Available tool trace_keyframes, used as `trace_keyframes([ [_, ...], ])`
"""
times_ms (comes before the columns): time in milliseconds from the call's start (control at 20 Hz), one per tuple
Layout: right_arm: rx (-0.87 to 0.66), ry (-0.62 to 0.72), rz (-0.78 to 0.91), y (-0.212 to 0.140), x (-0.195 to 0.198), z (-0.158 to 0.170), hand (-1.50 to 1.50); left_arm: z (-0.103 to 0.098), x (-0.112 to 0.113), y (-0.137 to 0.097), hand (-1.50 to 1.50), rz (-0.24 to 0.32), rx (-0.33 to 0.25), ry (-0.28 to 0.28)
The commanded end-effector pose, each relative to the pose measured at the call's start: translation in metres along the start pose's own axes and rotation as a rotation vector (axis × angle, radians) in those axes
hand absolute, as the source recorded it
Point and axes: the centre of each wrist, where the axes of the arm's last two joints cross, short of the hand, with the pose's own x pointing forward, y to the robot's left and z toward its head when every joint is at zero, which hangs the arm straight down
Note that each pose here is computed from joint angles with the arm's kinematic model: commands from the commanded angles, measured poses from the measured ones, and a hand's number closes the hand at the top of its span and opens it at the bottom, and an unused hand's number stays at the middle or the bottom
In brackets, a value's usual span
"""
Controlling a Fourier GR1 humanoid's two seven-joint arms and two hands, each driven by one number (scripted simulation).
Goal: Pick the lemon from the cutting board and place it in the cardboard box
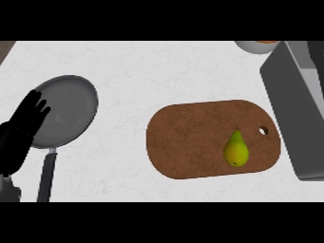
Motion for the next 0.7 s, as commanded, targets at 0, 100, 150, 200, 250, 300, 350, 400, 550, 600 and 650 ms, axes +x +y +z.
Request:
trace_keyframes([
  [0,-0.012,0.032,0.05,0.003,-0.032,-0.019,1.5,0.003,-0.012,-0.004,0.0,-0.009,0.003,-0.009],
  [100,0.011,0.022,0.076,0.01,-0.048,-0.026,1.5,0.008,0.005,-0.003,0.0,0.008,0.003,-0.004],
  [150,0.008,0.027,0.071,0.013,-0.062,-0.044,1.5,0.01,0.012,0.013,0.0,-0.01,0.003,-0.002],
  [200,0.019,0.033,0.063,0.012,-0.059,-0.043,1.5,-0.001,0.001,0.002,0.0,0.002,0.004,0.0],
  [250,-0.002,0.011,0.031,0.014,-0.074,-0.046,1.5,0.01,0.001,0.019,0.0,-0.022,-0.013,0.002],
  [300,-0.013,0.021,0.033,0.024,-0.077,-0.058,1.5,0.003,-0.004,-0.008,0.0,0.004,-0.007,0.005],
  [350,0.013,0.006,0.061,0.019,-0.075,-0.053,1.5,0.007,-0.01,-0.006,0.0,0.0,0.003,-0.004],
  [400,-0.001,0.006,0.043,0.038,-0.092,-0.05,1.5,0.009,-0.001,0.003,0.0,-0.006,-0.005,-0.011],
  [550,0.015,0.011,0.036,0.052,-0.104,-0.056,1.5,0.008,0.01,0.002,0.0,-0.014,0.008,0.003],
  [600,0.014,0.014,0.013,0.05,-0.104,-0.065,1.5,0.019,-0.005,-0.003,0.0,-0.013,-0.006,-0.016],
  [650,0.019,0.008,0.017,0.058,-0.121,-0.068,1.5,0.005,0.002,0.004,0.0,-0.01,-0.014,0.0],
])
